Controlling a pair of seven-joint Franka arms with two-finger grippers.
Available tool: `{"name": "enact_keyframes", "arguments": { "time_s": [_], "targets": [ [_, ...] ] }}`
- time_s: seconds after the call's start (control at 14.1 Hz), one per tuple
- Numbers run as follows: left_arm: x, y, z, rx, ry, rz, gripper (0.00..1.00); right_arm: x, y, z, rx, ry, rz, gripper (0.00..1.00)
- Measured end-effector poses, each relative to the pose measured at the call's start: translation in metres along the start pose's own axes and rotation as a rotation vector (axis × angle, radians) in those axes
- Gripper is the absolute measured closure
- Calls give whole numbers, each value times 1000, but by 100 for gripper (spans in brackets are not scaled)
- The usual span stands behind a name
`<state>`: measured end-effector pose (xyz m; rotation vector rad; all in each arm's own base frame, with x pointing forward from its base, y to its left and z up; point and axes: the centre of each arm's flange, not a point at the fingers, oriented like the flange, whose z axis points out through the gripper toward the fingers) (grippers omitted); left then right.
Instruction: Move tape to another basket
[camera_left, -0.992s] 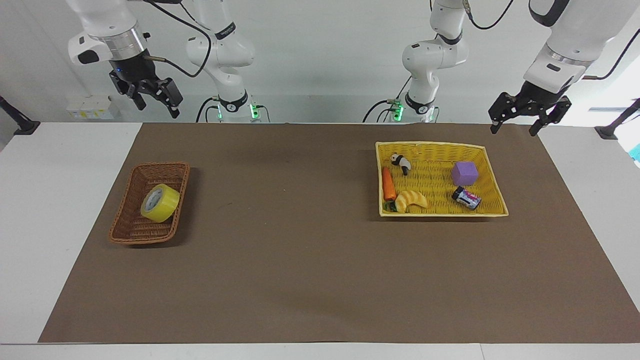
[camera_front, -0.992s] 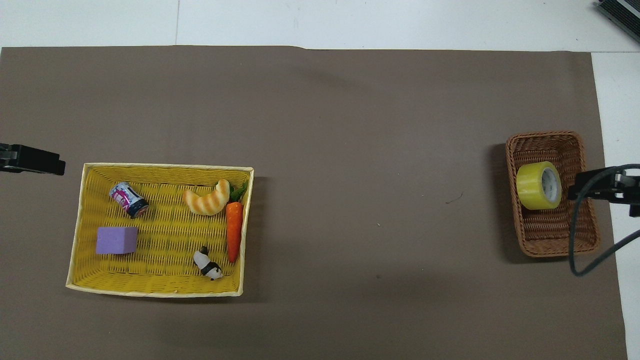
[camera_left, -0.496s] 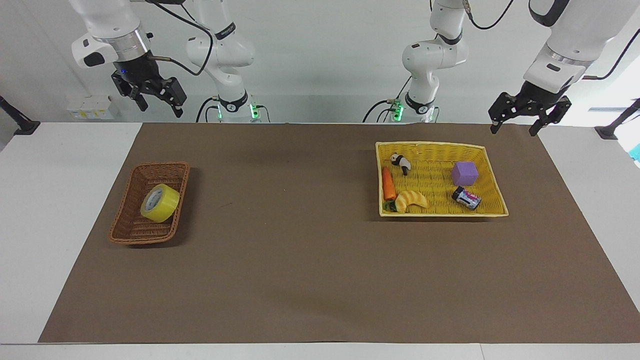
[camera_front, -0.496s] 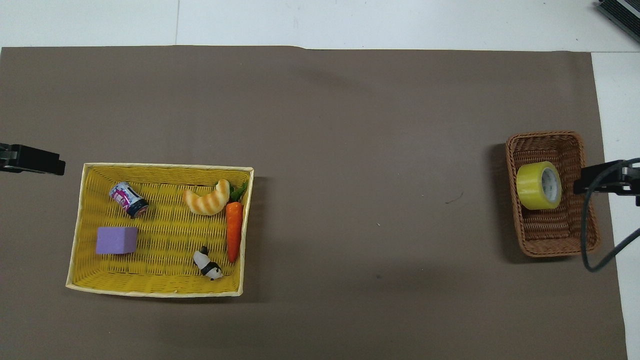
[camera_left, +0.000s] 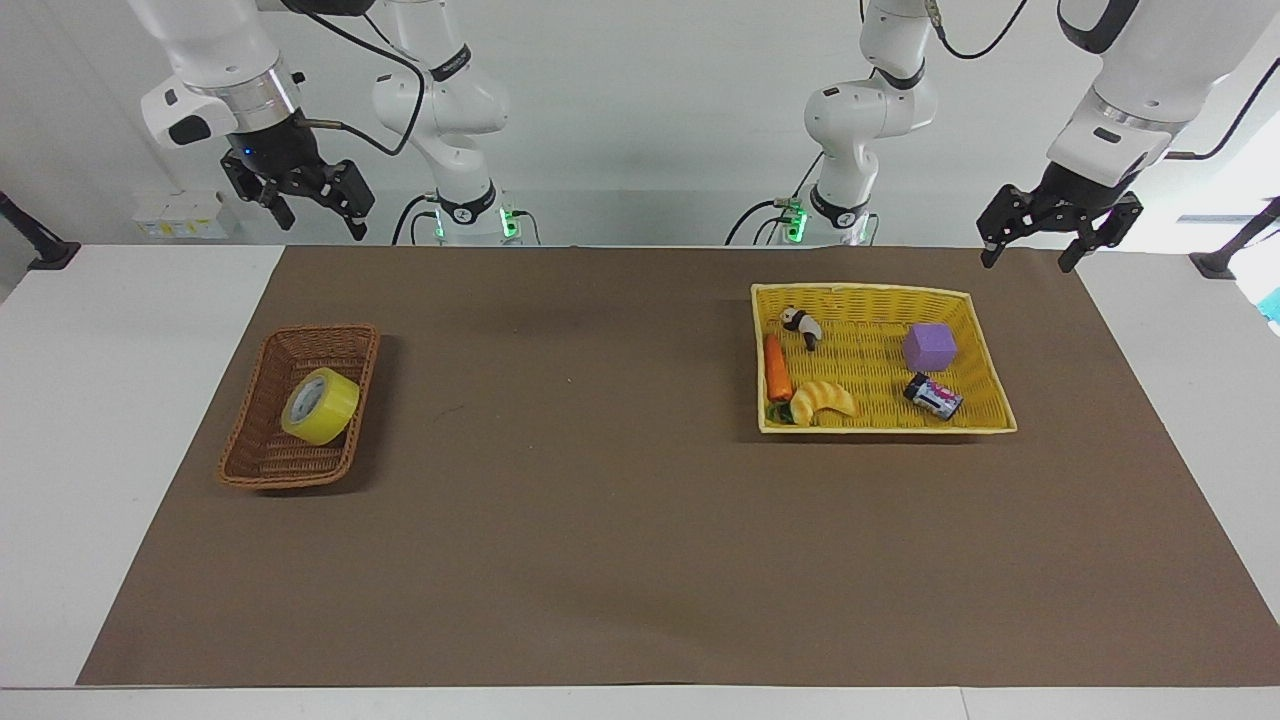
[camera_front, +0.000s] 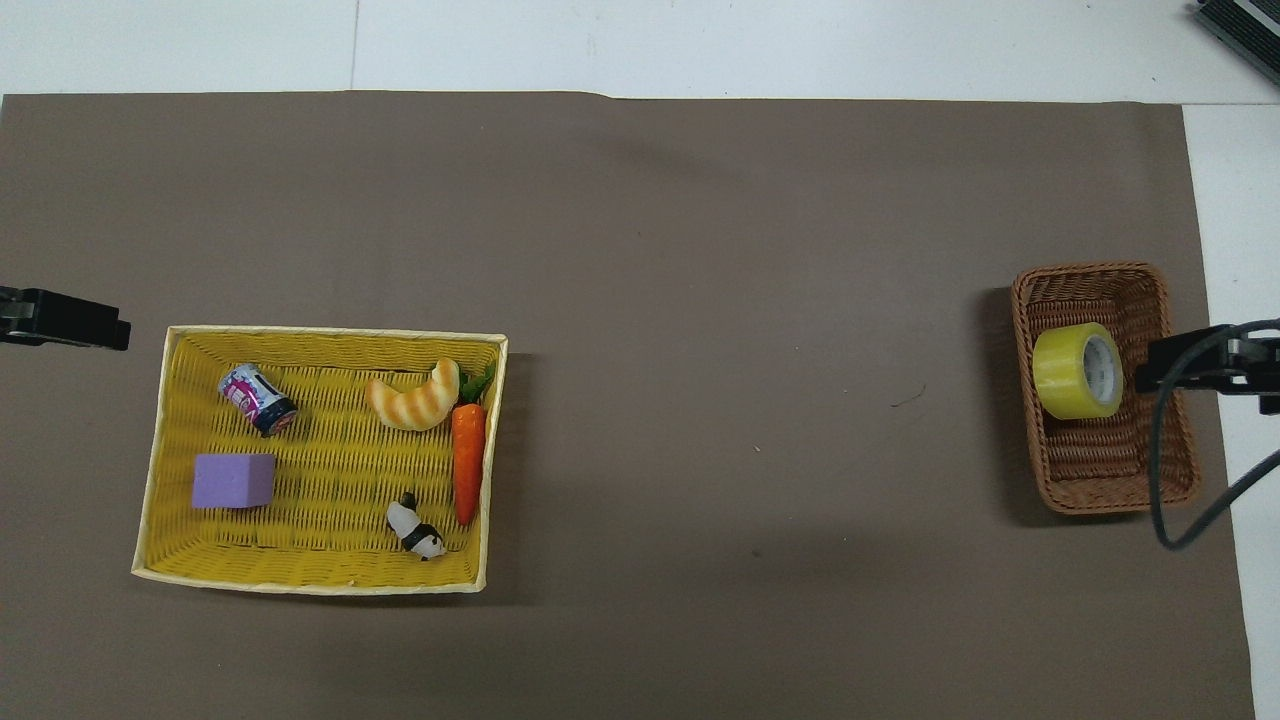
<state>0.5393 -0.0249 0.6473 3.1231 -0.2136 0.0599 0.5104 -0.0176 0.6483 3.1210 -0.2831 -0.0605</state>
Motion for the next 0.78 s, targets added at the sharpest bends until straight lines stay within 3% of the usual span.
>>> {"name": "enact_keyframes", "arguments": {
  "time_s": [0.78],
  "targets": [
    [0,0,0,0,-1,0,0,3,5,-7,-2,15,-26,0]
  ]
}}
